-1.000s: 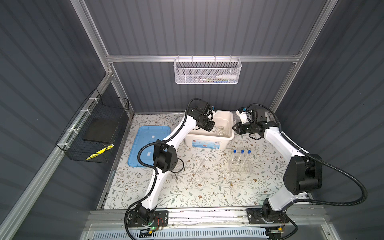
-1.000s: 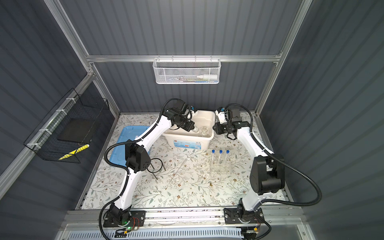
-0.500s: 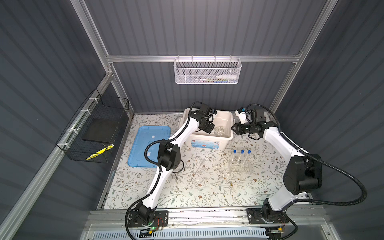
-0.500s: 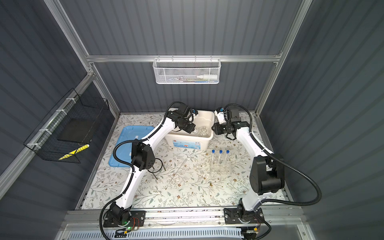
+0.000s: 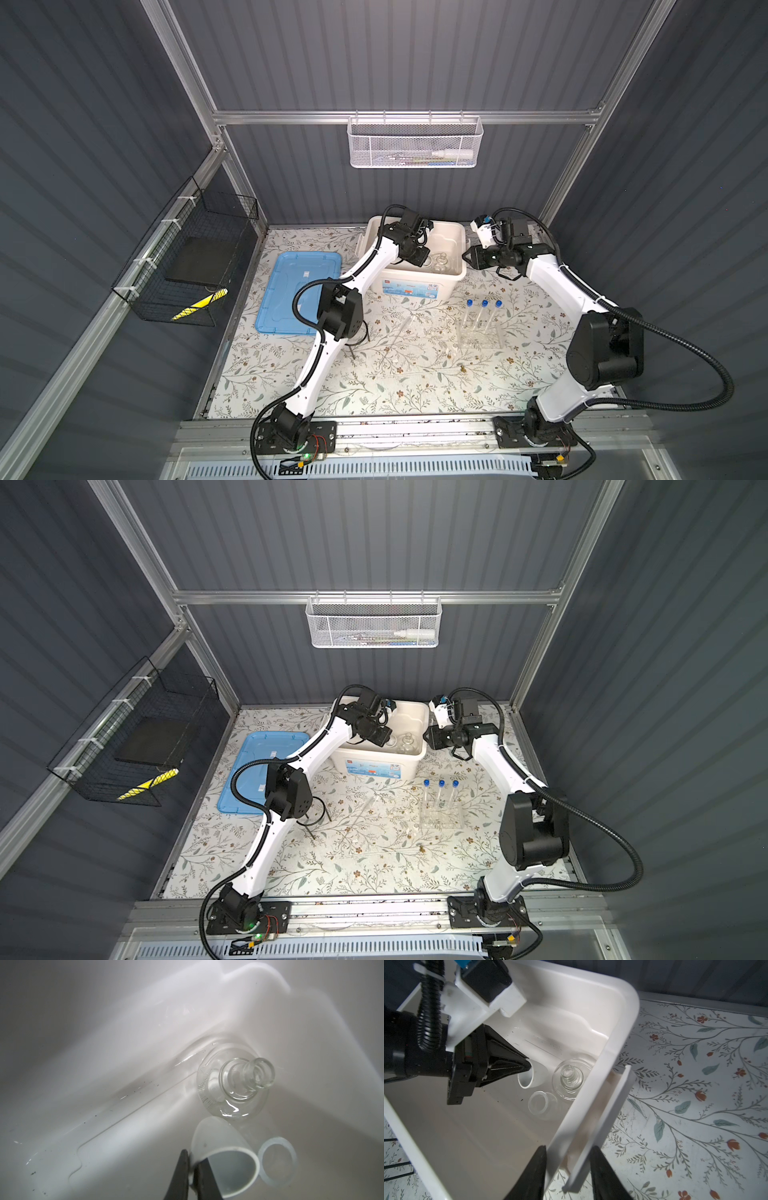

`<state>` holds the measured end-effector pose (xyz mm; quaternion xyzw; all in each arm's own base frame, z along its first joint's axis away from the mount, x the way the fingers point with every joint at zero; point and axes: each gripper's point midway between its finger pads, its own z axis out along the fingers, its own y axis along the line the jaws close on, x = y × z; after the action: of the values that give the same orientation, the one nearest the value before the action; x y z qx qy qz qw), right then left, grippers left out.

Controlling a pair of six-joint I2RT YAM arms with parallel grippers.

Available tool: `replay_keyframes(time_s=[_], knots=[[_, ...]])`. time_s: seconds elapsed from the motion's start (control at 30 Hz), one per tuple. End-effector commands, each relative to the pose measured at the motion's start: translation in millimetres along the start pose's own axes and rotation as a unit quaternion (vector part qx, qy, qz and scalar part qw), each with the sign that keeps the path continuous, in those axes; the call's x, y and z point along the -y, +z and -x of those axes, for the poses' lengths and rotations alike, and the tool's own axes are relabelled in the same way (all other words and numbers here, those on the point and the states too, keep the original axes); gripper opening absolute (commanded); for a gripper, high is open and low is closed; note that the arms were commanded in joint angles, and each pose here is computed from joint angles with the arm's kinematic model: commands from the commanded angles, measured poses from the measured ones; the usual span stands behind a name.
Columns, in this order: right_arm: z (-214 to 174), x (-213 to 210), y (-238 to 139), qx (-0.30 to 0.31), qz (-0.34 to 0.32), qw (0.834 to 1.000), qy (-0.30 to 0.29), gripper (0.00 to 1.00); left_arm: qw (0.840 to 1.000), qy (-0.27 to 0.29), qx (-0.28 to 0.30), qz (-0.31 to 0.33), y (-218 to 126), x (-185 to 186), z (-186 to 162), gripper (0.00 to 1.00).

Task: Organize the chemistry lab equipment
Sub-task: 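Lower the crucible into the bin and open the left gripper, then raise the left gripper out of the bin and move it to the bottle brush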

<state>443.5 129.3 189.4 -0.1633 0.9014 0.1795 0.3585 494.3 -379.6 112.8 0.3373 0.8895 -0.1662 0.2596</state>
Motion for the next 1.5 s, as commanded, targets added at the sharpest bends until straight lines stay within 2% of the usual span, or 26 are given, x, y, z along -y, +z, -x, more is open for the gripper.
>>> replay_keyframes(time_s=[0.0,0.17,0.67,0.87,1.17,1.47], knots=[[-16.8,-2.6,3.8,-0.025,0.002,1.000,0.006,0.38,1.000,-0.011,0.018,0.013,-23.4,-3.7,14.6,0.09],[-16.2,-2.0,4.5,-0.023,0.001,1.000,0.006,0.38,0.999,-0.020,-0.008,0.029,-14.5,-17.0,-1.1,0.09],[-16.0,-1.4,6.2,-0.022,0.001,1.000,0.011,0.42,0.998,-0.020,-0.057,0.023,16.9,-19.9,-32.5,0.11],[-16.7,-1.3,8.0,-0.023,0.003,1.000,0.013,0.43,0.998,-0.018,-0.056,0.021,16.3,-19.3,-32.1,0.14],[-16.6,-0.9,7.7,-0.022,0.001,1.000,0.014,0.49,0.998,-0.023,-0.063,0.009,17.8,-15.0,-37.0,0.35],[-9.9,-0.3,2.2,-0.009,-0.001,1.000,0.024,0.57,0.999,-0.034,-0.032,-0.011,-0.6,-4.8,-18.8,0.53]])
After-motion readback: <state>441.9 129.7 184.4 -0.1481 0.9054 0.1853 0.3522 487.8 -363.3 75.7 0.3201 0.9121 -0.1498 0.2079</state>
